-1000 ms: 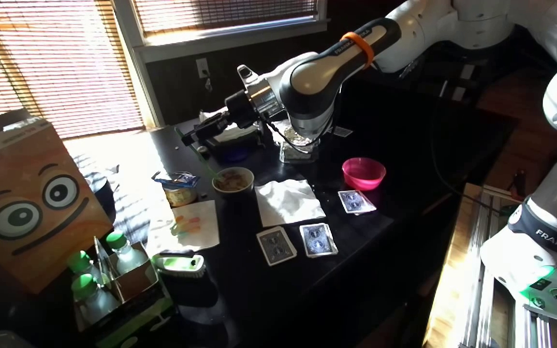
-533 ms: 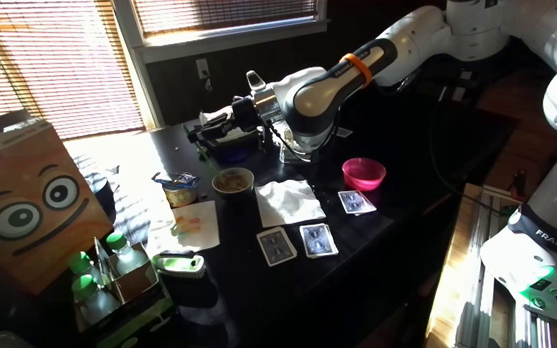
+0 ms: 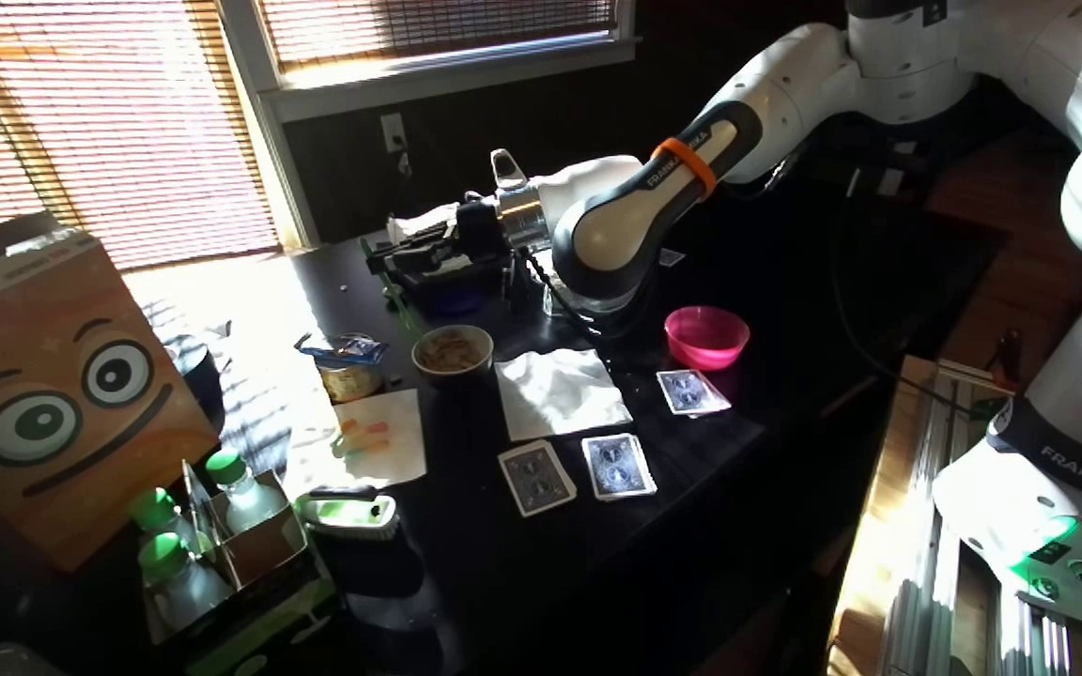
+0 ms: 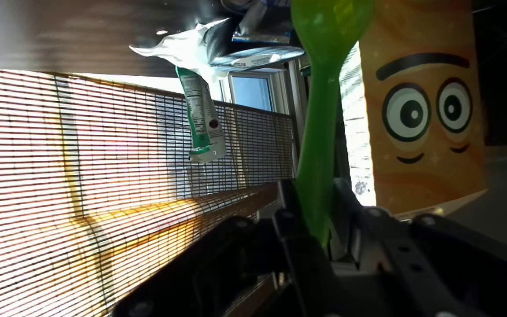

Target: Use the green spoon to place some contents from the white and black bowl and put them on the white napkin.

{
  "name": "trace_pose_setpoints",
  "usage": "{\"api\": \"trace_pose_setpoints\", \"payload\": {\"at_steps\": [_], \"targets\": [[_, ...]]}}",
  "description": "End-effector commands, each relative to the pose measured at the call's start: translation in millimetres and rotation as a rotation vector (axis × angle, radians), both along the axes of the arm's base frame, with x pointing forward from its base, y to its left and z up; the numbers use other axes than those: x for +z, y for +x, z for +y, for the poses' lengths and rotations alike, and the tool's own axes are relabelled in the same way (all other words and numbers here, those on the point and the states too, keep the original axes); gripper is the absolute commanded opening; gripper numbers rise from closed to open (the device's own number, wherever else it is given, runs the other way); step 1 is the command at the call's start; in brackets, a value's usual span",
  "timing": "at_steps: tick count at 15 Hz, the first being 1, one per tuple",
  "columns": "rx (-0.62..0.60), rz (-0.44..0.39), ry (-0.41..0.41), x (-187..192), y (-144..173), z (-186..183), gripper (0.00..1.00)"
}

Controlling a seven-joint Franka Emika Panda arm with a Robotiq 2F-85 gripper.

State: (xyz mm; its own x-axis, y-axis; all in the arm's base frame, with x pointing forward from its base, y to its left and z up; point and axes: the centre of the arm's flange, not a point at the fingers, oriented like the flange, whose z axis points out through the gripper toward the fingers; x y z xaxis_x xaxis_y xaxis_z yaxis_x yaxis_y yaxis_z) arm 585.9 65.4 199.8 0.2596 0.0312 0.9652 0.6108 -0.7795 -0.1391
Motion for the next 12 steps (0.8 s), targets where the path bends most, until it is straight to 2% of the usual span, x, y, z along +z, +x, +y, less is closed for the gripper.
{"api": "trace_pose_setpoints", "payload": {"at_steps": [1, 6, 12], "targets": [[-0.049, -0.02, 0.022, -1, -9, -3, 0.06], [-0.117, -0.046, 0.046, -8, -20, -10, 0.06], [-0.113, -0.066, 0.046, -10, -28, -5, 0.06]]}}
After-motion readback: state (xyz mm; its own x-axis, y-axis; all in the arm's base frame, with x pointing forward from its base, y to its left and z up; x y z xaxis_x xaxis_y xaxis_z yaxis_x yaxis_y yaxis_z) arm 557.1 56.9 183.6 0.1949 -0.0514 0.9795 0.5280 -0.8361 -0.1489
